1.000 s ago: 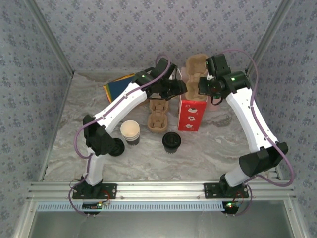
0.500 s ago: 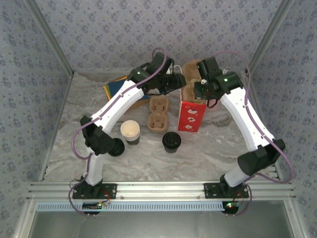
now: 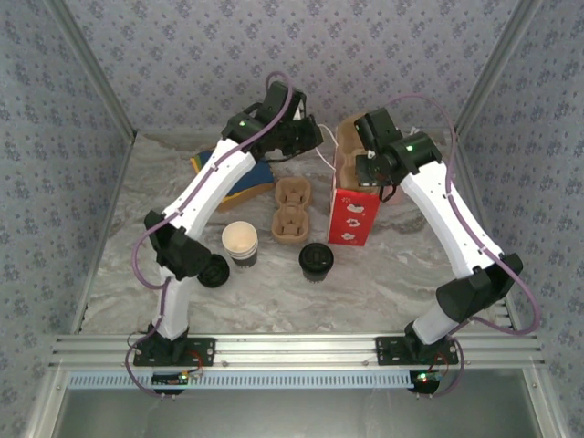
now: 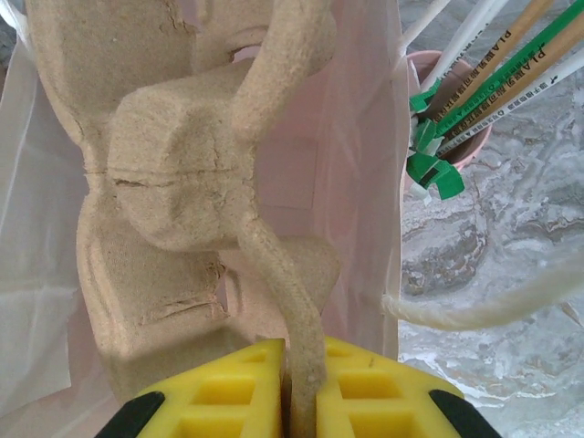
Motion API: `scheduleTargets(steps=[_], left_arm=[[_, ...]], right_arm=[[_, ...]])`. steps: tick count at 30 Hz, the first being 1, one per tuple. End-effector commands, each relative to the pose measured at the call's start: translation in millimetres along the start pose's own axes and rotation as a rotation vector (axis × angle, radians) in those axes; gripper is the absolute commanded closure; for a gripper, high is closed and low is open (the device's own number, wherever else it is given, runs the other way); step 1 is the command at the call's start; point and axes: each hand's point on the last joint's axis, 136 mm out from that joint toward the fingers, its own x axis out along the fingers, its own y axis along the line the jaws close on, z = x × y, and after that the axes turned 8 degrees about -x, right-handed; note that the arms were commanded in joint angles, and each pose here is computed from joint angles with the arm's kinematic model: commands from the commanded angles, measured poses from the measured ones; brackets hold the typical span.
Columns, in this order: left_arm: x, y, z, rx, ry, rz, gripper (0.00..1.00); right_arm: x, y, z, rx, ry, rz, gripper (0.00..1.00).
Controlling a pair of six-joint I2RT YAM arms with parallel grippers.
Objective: Pack the takeout coffee
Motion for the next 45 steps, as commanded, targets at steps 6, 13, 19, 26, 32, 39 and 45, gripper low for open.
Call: scheduleTargets(steps=[6, 13, 19, 26, 32, 39, 45], left_arm=[[-5, -12, -3, 0.007, -0.009, -0.031, 1.0], [-16, -16, -2, 0.012, -0.039, -0.029, 1.0], [-30, -14, 6, 0.003, -0.107, -0.029, 1.0], [-29, -14, 6, -0.001, -0.111, -0.028, 1.0], [-22, -17, -1, 0.0, -0.078, -0.045, 1.0], [-16, -21, -10, -0.001, -0.05, -0.056, 1.0], [-16, -24, -17, 0.002, -0.045, -0.056, 1.0]], right_arm=[[9, -2, -5, -0.044, 0.052, -0.047, 0.86], [11, -3, -9, -0.058, 0.074, -0.067, 0.86], [3, -5, -9, -0.074, 0.056, -0.08, 0.86], [6, -8, -21, -0.103, 0.099, -0.098, 0.86], [15, 0, -19, -0.123, 0.106, -0.079, 0.86], [28, 15, -22, -0.128, 0.15, -0.054, 0.86], [35, 23, -33, -0.113, 0.213, -0.023, 0.86]])
